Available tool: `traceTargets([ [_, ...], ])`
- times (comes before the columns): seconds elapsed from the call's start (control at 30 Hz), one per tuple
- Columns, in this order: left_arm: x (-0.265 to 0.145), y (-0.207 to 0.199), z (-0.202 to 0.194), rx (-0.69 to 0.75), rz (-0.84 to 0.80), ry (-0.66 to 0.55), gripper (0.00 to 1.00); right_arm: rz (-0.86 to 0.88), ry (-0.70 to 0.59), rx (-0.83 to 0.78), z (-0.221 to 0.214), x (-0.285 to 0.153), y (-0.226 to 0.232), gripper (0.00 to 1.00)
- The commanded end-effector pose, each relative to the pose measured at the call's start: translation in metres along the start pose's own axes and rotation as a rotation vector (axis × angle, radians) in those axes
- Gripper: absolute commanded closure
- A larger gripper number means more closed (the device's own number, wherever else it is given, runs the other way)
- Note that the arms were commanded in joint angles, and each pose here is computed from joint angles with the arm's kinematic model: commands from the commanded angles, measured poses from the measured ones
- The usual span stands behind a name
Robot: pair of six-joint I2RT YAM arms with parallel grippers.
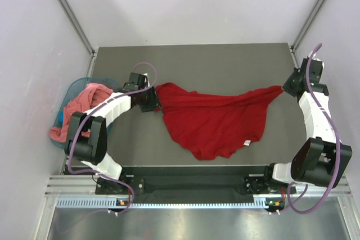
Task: Fold and stack the t-shirts
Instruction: Flatten the tshirt out
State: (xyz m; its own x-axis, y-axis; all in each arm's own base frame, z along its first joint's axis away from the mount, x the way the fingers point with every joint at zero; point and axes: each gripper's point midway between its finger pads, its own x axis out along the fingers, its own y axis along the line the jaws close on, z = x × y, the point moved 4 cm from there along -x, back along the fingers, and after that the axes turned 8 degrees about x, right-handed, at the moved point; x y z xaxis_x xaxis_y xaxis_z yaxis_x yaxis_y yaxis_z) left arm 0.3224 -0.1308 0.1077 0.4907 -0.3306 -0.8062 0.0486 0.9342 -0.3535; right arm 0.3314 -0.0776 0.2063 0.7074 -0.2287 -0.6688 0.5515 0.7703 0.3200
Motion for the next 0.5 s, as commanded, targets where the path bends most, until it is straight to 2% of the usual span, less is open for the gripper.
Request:
traceTargets([
  [0.0, 0.011, -0.012, 0.023, 0.042, -0.079, -0.092, 0.49, 0.031, -0.093, 0.02, 0.022, -0.014, 0.004, 1.0],
  [0.03, 0.016, -0.012, 0.025, 0.04, -0.076, -0.088, 0.49, 0.033, -0.093, 0.02, 0.023, -0.014, 0.005, 1.0],
  [0.1, 0.021, -0.011, 0.029, 0.037, -0.063, -0.08, 0.57, 0.032, -0.094, 0.025, 0.023, -0.013, 0.005, 1.0],
  [0.13, 0.023, -0.013, 0.037, 0.038, -0.061, -0.087, 0.65, 0.031, -0.099, 0.025, 0.025, -0.014, 0.006, 1.0],
  [0.17, 0.022, -0.012, 0.045, 0.039, -0.036, -0.107, 0.85, 0.03, -0.101, 0.026, 0.027, -0.013, 0.006, 1.0],
  [0.23, 0.017, -0.012, 0.059, 0.036, 0.0, -0.141, 1.0, 0.027, -0.112, 0.033, 0.033, -0.013, 0.009, 1.0],
  [0.27, 0.009, -0.014, 0.081, 0.042, 0.032, -0.203, 1.0, 0.017, -0.119, 0.041, 0.036, -0.013, 0.008, 1.0],
  [0.33, 0.003, -0.02, 0.11, 0.044, 0.053, -0.254, 1.0, 0.007, -0.144, 0.055, 0.044, -0.013, 0.009, 1.0],
  [0.4, 0.006, -0.021, 0.124, 0.054, 0.078, -0.261, 1.0, 0.002, -0.144, 0.069, 0.047, -0.009, 0.011, 1.0],
  [0.47, 0.02, -0.017, 0.132, 0.055, 0.117, -0.212, 1.0, -0.001, -0.13, 0.069, 0.045, -0.003, 0.011, 1.0],
])
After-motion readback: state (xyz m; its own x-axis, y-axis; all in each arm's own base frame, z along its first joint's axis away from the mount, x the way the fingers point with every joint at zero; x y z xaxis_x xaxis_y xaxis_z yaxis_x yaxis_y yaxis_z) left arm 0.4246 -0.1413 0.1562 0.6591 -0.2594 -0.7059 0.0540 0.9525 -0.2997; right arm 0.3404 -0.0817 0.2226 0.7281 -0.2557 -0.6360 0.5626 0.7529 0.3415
